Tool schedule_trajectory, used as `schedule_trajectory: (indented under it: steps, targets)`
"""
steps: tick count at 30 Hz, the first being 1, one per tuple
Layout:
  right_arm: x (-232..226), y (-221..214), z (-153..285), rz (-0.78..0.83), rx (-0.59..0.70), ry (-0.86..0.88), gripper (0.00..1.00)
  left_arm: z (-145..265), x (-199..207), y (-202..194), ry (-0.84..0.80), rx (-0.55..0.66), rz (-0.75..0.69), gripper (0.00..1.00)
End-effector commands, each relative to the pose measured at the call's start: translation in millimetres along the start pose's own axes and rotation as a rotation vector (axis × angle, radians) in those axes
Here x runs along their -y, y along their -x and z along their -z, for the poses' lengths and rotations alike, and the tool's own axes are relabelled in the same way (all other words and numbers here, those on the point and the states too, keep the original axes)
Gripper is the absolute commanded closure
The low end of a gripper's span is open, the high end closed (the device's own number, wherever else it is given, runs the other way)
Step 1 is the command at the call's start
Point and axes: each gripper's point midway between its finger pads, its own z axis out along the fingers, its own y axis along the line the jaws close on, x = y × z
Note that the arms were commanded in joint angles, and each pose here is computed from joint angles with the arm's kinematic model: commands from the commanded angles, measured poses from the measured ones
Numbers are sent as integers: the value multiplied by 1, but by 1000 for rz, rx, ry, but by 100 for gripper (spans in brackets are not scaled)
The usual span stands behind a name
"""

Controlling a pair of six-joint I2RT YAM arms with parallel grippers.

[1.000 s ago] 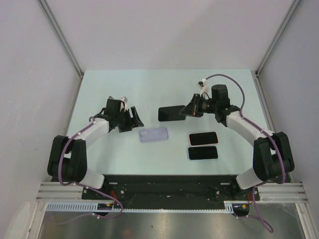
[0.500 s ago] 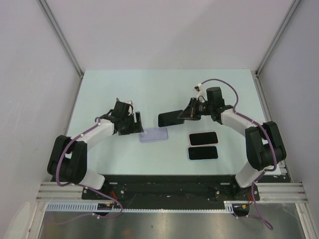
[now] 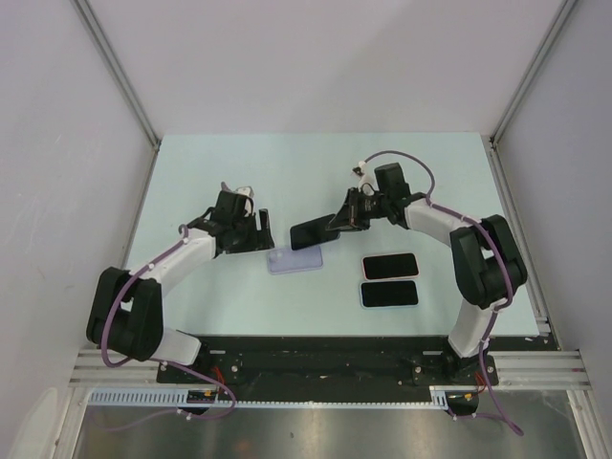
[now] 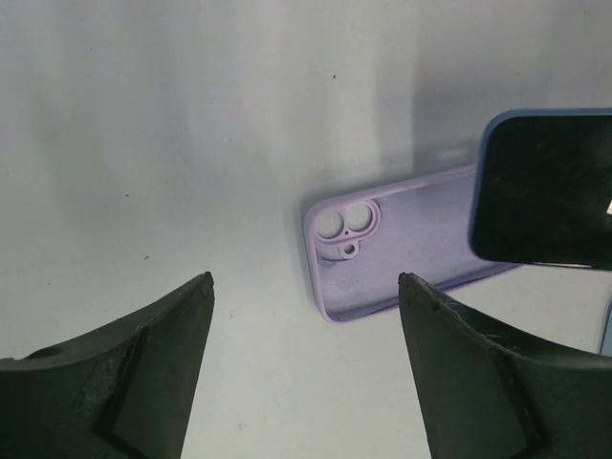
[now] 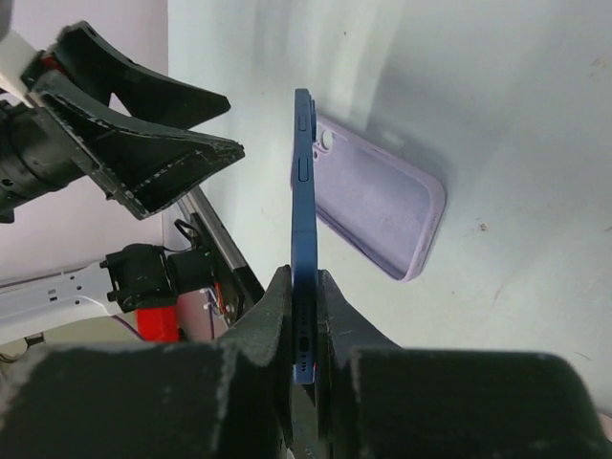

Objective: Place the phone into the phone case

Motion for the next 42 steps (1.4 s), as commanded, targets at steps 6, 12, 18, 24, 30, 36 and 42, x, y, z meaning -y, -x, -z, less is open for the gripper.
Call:
schedule_trajectory:
  steps: [6, 12, 18, 24, 30, 36, 42]
  targets:
    - [-28, -14, -29, -32, -89, 91, 100, 17, 8, 23, -19, 84, -33, 17]
    - [-25, -20, -40, -57, -108, 85, 100, 15, 8, 20, -19, 76, -31, 17]
    - [-15, -25, -53, -73, -116, 75, 100, 14, 5, 16, -15, 66, -32, 16]
    - [-11, -31, -62, -94, -133, 74, 100, 12, 5, 13, -14, 59, -32, 16]
    - [-7, -36, -70, -105, -143, 73, 100, 10, 4, 10, -15, 45, -31, 16]
    - [-11, -37, -75, -109, -140, 86, 100, 6, 3, 3, -15, 25, -26, 18]
    - [-10, -35, -81, -122, -134, 100, 100, -7, 5, -10, -30, -32, 0, 24]
